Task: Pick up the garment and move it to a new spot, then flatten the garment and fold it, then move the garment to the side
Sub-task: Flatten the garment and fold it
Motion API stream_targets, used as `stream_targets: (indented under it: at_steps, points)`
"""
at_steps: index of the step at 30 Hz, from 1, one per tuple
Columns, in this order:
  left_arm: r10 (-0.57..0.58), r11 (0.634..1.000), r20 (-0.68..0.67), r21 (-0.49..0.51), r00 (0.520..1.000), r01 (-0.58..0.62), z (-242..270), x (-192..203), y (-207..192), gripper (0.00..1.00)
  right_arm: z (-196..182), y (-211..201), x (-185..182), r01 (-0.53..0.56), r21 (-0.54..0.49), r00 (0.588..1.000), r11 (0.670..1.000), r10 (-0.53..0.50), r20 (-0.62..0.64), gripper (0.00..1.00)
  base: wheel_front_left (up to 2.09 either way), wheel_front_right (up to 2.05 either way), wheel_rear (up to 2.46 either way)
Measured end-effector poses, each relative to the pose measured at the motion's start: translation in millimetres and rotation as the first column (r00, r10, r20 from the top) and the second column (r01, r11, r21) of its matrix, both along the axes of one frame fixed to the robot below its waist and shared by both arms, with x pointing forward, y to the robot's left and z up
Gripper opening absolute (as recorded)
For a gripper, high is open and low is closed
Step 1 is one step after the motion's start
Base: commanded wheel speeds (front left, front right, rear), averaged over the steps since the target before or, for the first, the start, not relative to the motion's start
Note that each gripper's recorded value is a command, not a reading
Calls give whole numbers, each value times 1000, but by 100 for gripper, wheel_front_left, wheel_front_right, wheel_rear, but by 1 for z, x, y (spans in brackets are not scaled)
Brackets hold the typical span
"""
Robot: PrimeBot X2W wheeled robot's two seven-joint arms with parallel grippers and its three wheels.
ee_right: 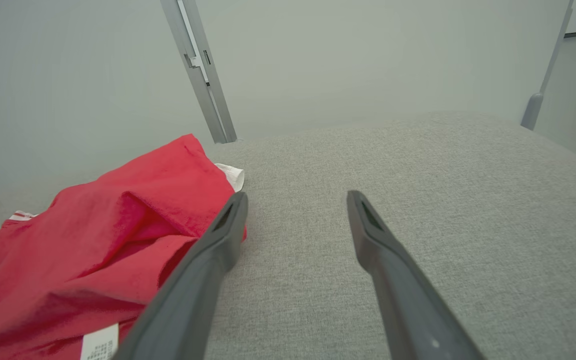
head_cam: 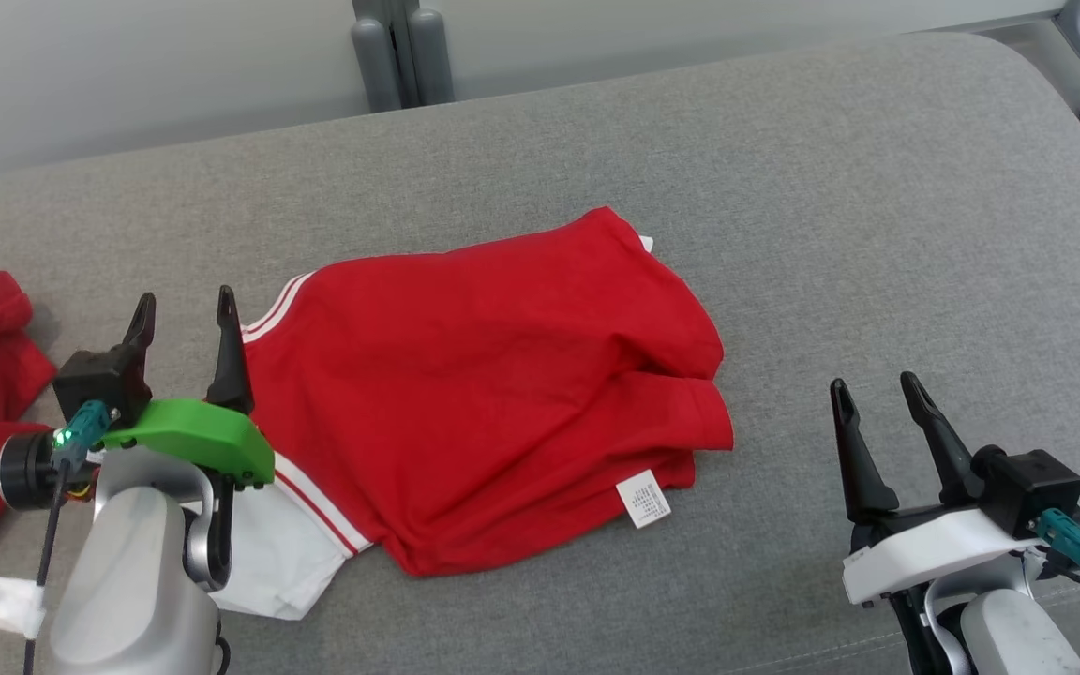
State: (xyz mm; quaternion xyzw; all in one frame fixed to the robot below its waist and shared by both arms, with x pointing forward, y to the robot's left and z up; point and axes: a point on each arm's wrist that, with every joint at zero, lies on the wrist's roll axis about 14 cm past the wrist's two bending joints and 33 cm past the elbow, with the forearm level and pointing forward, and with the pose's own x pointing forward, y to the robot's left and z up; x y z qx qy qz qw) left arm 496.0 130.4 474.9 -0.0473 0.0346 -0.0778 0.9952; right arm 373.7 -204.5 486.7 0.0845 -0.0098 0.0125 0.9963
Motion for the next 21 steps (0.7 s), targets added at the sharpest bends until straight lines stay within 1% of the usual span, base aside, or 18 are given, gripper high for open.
stream_targets:
  at_steps: [4,8,12,15,21]
  points:
    - [33,999,64,-29,997,-31,16,-20,9,100,3,7,-1,-19,2,1000,1000,19,11,100,0,0,0]
    - [67,997,99,-53,993,-62,23,-47,21,100,4,15,-3,-44,7,999,999,43,13,100,0,0,0]
    - [100,992,107,-83,989,-91,24,-75,32,100,4,25,-4,-72,13,997,997,72,14,100,0,0,0]
    - [124,990,103,-87,987,-115,21,-94,41,100,4,34,-5,-98,22,995,995,97,17,100,0,0,0]
    - [163,984,105,-92,981,-154,22,-117,52,100,4,50,-6,-149,27,989,988,149,15,100,0,0,0]
